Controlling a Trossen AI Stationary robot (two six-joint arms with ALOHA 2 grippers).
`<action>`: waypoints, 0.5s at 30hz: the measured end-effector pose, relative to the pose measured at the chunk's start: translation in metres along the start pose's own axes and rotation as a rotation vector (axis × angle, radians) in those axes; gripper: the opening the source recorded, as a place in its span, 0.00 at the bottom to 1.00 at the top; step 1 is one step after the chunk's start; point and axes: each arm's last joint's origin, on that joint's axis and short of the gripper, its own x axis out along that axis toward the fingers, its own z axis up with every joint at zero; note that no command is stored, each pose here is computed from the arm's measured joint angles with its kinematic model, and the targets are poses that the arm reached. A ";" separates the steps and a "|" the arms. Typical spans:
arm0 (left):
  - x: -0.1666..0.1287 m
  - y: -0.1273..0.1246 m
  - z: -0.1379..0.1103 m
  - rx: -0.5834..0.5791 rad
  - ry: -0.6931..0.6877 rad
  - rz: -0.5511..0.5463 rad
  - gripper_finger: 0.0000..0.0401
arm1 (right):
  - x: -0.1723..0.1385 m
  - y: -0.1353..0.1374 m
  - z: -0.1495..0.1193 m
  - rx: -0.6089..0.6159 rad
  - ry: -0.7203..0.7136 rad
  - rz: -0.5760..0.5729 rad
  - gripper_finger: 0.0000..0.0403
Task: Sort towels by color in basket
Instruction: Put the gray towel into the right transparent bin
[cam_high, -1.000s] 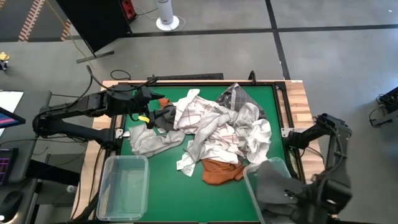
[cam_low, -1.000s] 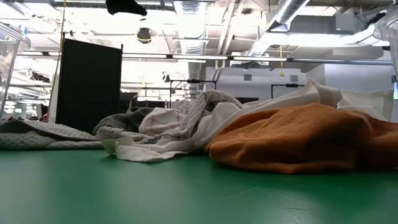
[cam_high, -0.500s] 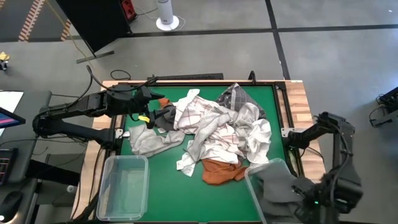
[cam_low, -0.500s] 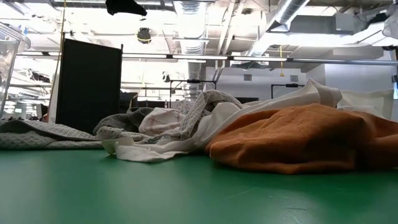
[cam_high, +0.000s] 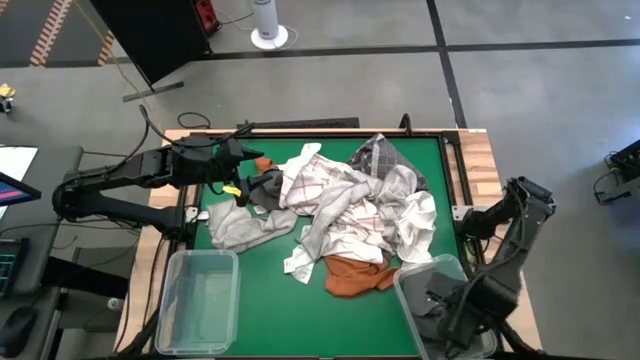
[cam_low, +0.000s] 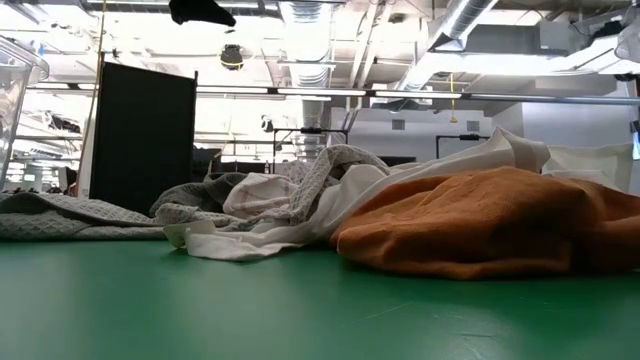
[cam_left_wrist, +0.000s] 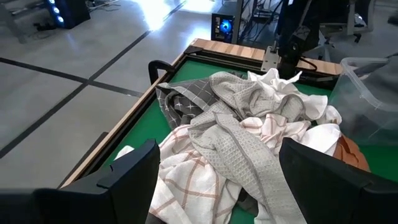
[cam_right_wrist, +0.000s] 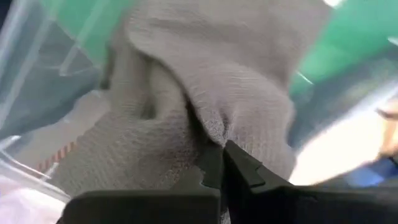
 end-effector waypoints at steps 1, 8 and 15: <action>0.000 0.000 0.000 0.000 0.003 0.000 0.79 | 0.004 0.002 0.003 -0.020 -0.002 0.014 0.06; 0.000 0.000 -0.002 0.002 0.019 0.002 0.79 | 0.038 0.001 0.020 -0.121 -0.021 -0.006 0.06; 0.000 0.000 -0.002 -0.005 0.023 0.003 0.79 | 0.077 -0.003 0.020 -0.228 -0.061 -0.023 0.06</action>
